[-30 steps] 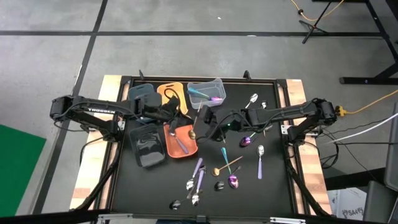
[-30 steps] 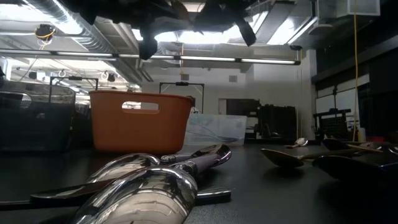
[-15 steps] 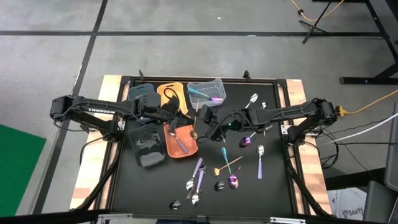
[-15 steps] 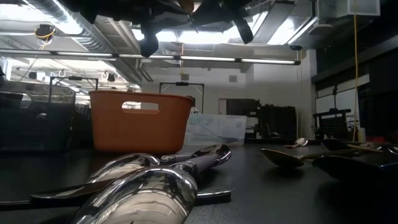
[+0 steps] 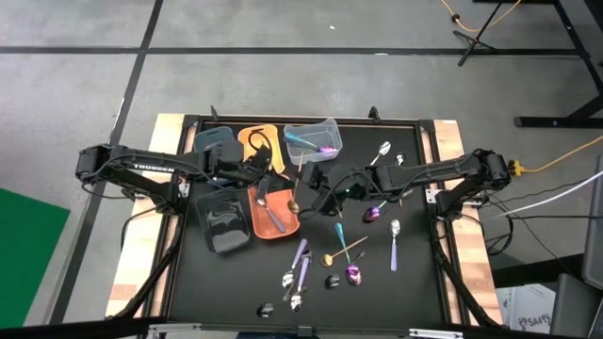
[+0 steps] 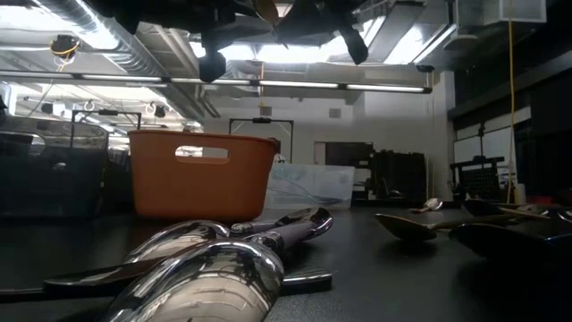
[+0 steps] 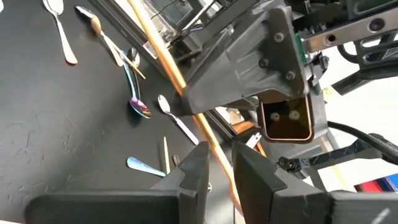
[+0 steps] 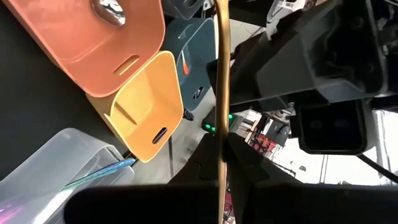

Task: Sort silverware by color (type)
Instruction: Put the gold spoon into the yellow bin

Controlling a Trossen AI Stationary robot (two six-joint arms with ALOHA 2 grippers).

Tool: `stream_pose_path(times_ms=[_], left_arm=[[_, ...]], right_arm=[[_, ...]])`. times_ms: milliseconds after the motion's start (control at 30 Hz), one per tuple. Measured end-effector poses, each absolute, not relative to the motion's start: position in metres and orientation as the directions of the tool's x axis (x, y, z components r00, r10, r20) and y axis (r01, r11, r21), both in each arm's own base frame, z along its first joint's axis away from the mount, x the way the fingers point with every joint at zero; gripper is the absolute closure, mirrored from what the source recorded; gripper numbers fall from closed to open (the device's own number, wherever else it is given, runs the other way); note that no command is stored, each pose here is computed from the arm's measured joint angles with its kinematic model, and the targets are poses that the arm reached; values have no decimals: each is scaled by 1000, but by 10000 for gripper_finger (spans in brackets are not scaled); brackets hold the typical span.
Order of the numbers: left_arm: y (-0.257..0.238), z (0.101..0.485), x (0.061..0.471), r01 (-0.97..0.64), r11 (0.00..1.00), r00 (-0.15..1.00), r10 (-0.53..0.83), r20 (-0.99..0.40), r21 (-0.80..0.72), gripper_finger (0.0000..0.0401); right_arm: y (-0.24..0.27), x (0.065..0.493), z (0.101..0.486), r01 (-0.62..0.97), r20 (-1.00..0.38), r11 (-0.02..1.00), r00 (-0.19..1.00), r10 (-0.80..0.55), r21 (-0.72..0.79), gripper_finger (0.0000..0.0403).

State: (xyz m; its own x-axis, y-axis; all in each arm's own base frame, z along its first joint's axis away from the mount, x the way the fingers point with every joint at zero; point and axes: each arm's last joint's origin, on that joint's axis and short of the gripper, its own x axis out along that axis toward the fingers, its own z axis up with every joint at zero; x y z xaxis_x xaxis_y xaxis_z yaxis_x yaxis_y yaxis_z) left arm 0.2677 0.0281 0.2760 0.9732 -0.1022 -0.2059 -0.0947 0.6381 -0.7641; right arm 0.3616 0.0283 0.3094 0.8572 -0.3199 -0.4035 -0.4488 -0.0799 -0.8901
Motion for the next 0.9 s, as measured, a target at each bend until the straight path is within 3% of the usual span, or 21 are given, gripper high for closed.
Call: stream_pose_path(times_ms=[900], left_arm=[[28, 275, 267, -106, 623, 972, -98, -212, -775, 337]], right_arm=[[29, 376, 302, -393, -348, -75, 876, -335, -916, 402]])
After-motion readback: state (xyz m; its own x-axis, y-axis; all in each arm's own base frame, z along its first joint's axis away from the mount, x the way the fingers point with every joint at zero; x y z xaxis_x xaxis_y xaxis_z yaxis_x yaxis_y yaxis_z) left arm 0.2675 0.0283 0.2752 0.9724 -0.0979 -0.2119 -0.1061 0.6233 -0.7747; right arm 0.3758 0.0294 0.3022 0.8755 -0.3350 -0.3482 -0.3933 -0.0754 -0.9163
